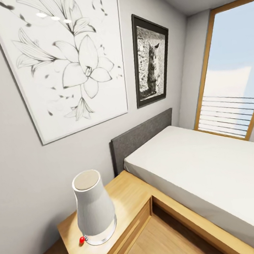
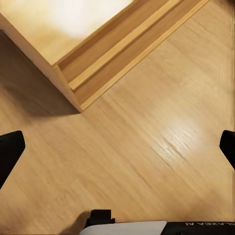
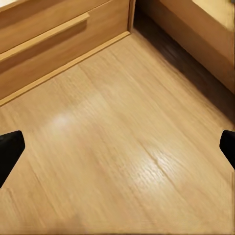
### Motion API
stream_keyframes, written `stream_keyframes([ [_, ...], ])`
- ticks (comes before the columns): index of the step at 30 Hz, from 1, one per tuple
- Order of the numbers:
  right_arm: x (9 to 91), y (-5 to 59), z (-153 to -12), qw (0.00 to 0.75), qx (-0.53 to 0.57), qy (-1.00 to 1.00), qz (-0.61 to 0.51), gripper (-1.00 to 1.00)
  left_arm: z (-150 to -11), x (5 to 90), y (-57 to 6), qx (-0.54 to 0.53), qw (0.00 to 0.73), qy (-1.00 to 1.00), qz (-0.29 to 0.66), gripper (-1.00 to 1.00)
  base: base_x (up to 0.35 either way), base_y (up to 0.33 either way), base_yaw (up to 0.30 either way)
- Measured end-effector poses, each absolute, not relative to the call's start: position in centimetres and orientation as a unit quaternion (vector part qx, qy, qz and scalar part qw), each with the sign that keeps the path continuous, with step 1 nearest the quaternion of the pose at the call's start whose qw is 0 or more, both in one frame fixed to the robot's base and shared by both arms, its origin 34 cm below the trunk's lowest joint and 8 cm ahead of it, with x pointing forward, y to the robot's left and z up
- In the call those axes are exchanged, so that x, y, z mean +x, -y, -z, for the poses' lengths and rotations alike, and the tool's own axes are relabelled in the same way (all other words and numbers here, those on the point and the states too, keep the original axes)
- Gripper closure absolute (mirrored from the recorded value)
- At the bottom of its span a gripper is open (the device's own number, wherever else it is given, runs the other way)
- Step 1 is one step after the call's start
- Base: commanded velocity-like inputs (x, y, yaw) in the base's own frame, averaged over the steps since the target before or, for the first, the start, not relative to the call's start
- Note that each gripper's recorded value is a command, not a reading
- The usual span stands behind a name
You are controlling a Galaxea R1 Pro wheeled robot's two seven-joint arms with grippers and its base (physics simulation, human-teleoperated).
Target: In the bedroom, organize the workspace by keeping the computer under the desk, ensuring the monitor is on the desk, placing the keyboard on the desk next to the monitor, placing the mouse on the desk next to the keyboard, moving the folder from the swivel chair onto the desk next to the mouse, stacking the notebook on top of the folder with the pen on top of the notebook, and positioning the swivel chair next to the desk.
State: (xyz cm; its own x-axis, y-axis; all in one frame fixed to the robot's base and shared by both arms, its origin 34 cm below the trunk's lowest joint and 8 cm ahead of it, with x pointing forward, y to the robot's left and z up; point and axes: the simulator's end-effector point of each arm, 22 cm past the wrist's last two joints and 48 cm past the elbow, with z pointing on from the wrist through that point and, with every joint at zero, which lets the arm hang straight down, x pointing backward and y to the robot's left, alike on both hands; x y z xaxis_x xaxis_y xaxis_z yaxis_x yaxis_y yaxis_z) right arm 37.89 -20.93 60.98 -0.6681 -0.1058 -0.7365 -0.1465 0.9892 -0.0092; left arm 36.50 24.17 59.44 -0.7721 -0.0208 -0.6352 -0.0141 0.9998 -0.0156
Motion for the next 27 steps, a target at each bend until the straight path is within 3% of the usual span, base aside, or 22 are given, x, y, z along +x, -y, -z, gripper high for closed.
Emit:
stream_keyframes([
  [27,39.4,24.5,-61.5,0.413,-0.068,-0.908,-0.001,-1.0,-59.4,36.5,-24.2,-0.009,0.337,-0.941,0.005,-1.0,0.0,0.0,-0.3],
])
